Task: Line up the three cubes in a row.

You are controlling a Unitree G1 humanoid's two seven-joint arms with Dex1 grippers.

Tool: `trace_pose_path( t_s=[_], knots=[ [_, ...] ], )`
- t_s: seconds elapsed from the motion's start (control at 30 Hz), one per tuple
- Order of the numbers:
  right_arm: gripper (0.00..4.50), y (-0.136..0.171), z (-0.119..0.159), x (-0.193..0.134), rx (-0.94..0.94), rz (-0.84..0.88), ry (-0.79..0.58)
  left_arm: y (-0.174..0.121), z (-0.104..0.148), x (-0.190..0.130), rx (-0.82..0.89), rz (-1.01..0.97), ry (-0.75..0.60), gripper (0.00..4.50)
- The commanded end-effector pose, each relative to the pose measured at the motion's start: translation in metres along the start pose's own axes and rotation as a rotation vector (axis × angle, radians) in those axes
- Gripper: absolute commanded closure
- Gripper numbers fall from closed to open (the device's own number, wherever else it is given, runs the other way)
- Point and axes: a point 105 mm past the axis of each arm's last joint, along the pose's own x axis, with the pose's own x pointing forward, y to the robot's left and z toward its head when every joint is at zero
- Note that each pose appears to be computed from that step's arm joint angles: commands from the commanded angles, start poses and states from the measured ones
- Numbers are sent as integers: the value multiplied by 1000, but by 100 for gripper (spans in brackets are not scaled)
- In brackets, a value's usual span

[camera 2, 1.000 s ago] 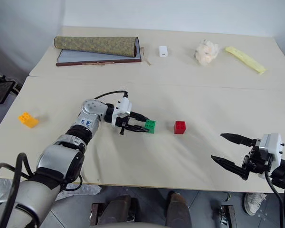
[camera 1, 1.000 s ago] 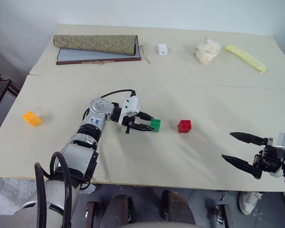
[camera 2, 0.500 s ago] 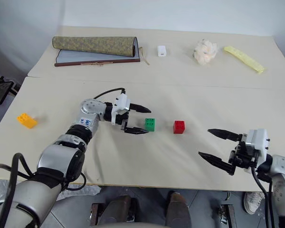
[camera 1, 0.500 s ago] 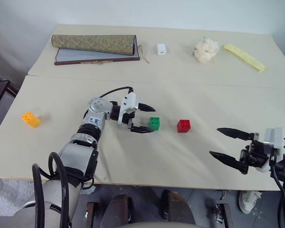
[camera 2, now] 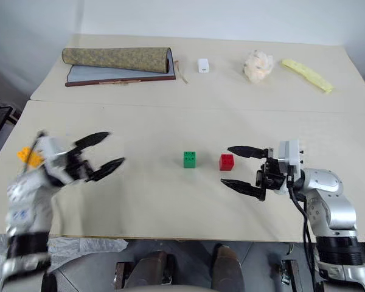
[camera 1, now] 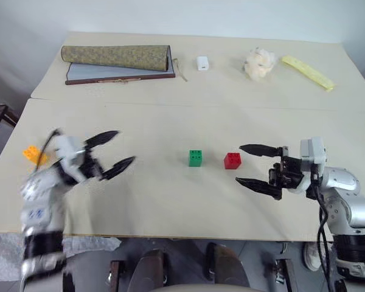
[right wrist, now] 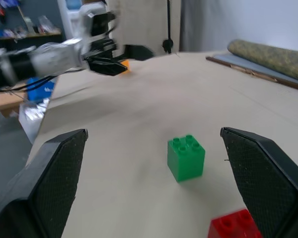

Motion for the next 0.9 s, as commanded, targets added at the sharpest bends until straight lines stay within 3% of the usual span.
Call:
trace_pose_path(
  t_s=[0.03, 0.2, 0.3, 0.4, 0.57, 0.67, 0.9],
  knots=[
    [0, 1, 6, 11, -47, 56, -33, 14, 18, -55, 38, 356, -23, 2],
    [0, 4, 7, 22, -44, 103, -55, 18, -6, -152, -24, 781, 76, 2],
    [0, 5, 5, 23, -33, 116, -49, 17, -12, -185, -29, 921, 105, 2],
    [0, 5, 4, 23, -27, 123, -42, 17, -16, -200, -21, 989, 121, 2],
    [0, 5, 3, 23, -16, 129, -37, 20, -29, -165, -90, 997, 167, 2],
    [0, 5, 1, 23, -6, 129, -31, 33, -18, -128, -121, 1029, 83, 2],
    [0, 5, 0, 24, 3, 129, -20, 65, -27, -88, -213, 1251, 153, 2]
  ],
)
